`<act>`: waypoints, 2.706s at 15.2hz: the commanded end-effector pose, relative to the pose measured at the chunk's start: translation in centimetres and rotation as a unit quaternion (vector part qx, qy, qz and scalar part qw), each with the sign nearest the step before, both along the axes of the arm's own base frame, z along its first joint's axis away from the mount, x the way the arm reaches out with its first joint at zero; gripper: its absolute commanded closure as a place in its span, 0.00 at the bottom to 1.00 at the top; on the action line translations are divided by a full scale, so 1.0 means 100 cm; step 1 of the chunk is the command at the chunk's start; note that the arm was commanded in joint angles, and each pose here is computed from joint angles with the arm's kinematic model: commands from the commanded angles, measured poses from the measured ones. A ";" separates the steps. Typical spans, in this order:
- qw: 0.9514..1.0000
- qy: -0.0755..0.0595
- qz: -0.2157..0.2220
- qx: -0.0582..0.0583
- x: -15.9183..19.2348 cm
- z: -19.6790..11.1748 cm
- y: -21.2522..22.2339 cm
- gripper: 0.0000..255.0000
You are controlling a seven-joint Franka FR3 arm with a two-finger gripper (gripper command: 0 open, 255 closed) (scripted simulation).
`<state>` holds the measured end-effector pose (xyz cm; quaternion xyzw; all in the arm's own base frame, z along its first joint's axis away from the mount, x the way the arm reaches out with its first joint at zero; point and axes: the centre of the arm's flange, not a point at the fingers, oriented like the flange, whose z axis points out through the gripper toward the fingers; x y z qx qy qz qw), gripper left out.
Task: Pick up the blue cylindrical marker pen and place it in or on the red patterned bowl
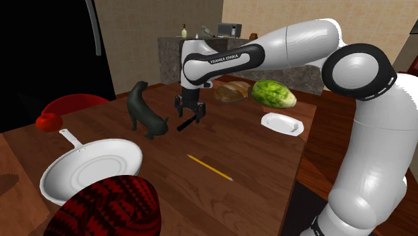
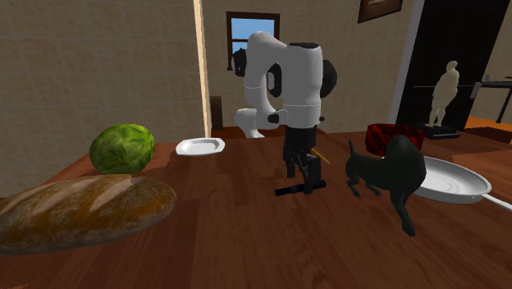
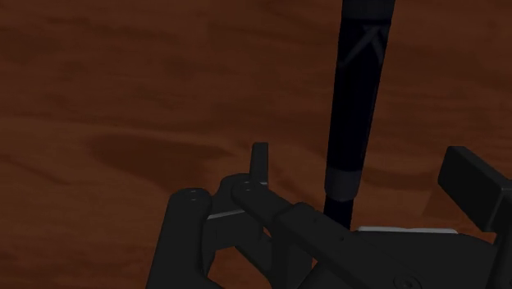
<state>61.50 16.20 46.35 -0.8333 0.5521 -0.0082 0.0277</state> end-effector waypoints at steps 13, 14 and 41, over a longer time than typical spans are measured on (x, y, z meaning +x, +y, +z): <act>1.000 0.000 0.000 0.000 -0.001 -0.008 0.001 1.00; 1.000 0.000 0.000 0.000 -0.001 -0.008 0.001 1.00; 1.000 0.000 0.000 0.000 -0.001 0.114 0.001 1.00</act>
